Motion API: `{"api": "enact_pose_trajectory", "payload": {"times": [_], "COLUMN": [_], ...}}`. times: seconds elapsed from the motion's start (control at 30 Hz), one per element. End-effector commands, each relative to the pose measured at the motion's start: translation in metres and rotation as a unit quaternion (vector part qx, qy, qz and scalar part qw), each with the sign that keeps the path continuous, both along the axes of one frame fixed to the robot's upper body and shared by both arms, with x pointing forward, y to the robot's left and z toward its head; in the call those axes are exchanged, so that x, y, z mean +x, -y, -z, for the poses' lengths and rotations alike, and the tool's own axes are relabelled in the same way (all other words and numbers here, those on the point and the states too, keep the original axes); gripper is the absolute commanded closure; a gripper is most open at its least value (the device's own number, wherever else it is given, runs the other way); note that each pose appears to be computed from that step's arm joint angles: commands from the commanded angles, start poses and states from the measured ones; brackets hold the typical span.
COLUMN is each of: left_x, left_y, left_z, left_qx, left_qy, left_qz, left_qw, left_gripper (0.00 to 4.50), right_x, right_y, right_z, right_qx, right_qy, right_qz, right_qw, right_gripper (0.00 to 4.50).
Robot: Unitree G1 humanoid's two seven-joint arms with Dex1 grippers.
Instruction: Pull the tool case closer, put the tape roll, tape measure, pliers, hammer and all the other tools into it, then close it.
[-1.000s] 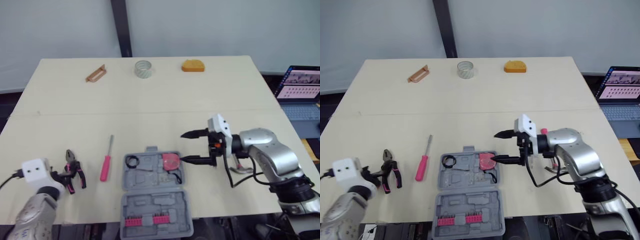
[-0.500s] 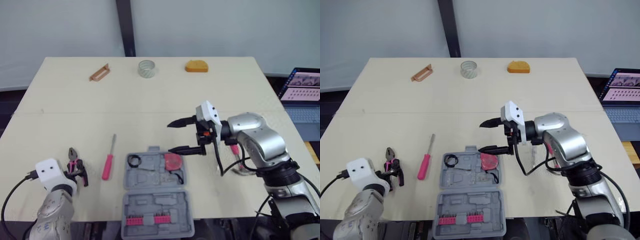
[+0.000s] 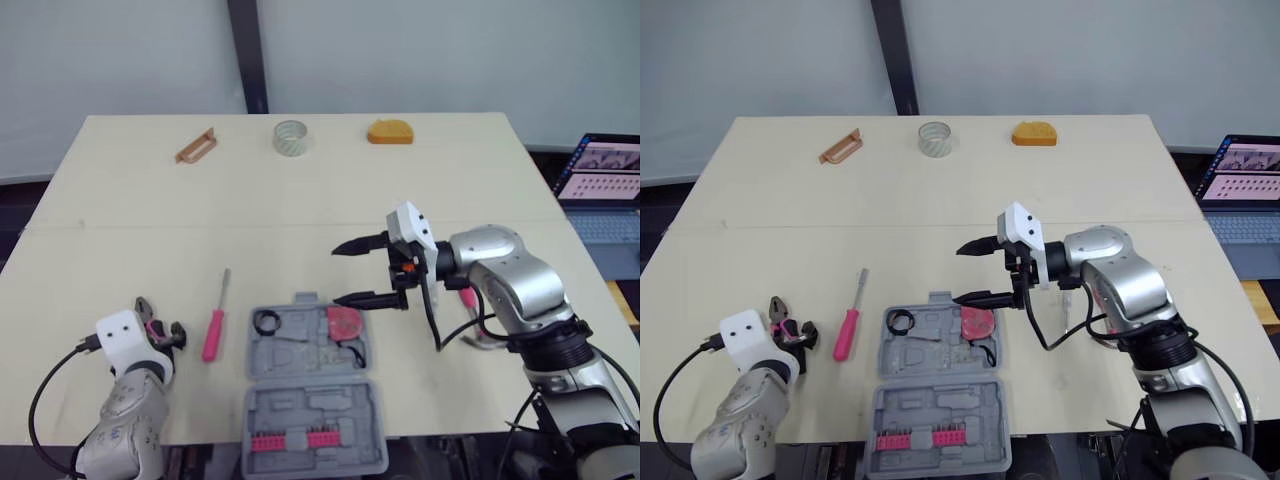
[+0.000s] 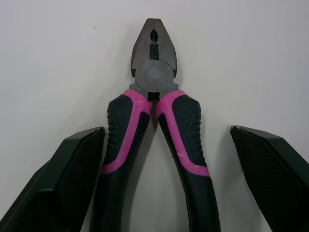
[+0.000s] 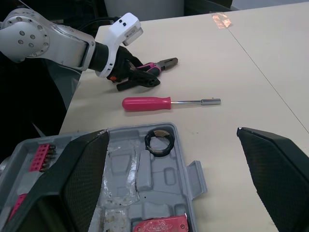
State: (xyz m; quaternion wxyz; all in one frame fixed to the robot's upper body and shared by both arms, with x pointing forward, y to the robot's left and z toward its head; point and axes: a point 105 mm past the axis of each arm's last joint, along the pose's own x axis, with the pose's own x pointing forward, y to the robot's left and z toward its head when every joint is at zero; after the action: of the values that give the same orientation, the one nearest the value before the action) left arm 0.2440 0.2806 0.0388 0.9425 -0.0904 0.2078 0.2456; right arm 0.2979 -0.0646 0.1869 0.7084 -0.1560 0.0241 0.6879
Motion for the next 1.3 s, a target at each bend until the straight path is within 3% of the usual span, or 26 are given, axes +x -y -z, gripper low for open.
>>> {"api": "enact_pose_trajectory", "payload": {"times": [0.03,0.33,0.43,0.53,0.9,1.07,1.2,1.3], "left_x": [-0.011,-0.011,-0.012,-0.013,-0.007,0.006,0.024,0.04], "left_y": [-0.01,-0.009,-0.011,-0.012,-0.016,-0.019,-0.026,-0.027], "left_z": [0.006,0.016,0.018,0.019,0.015,-0.014,-0.059,-0.096], "left_qx": [0.003,-0.009,-0.009,-0.01,-0.008,0.024,0.077,0.119], "left_qy": [-0.02,-0.036,-0.041,-0.042,-0.029,0.006,0.048,0.071], "left_qz": [-0.034,-0.039,-0.041,-0.043,-0.035,0.021,0.127,0.229], "left_qw": [0.999,0.999,0.998,0.998,0.999,0.999,0.988,0.964], "left_gripper": [0.0,0.0,0.78,1.96,1.95,1.95,1.95,1.95], "right_x": [-0.003,-0.002,-0.002,-0.002,-0.007,-0.007,-0.006,-0.004], "right_y": [-0.002,-0.002,-0.002,-0.002,-0.007,-0.007,-0.01,-0.013], "right_z": [-0.011,-0.011,-0.012,-0.012,-0.031,-0.034,-0.039,-0.046], "right_qx": [0.007,0.004,0.005,0.005,0.047,0.053,0.063,0.074], "right_qy": [0.023,0.024,0.024,0.024,0.021,0.027,0.025,0.022], "right_qz": [-0.015,-0.014,-0.013,-0.013,-0.028,-0.03,-0.034,-0.035], "right_qw": [1.0,1.0,1.0,1.0,0.998,0.998,0.997,0.996], "right_gripper": [0.04,0.04,0.0,0.0,0.0,0.0,0.0,0.0]}}
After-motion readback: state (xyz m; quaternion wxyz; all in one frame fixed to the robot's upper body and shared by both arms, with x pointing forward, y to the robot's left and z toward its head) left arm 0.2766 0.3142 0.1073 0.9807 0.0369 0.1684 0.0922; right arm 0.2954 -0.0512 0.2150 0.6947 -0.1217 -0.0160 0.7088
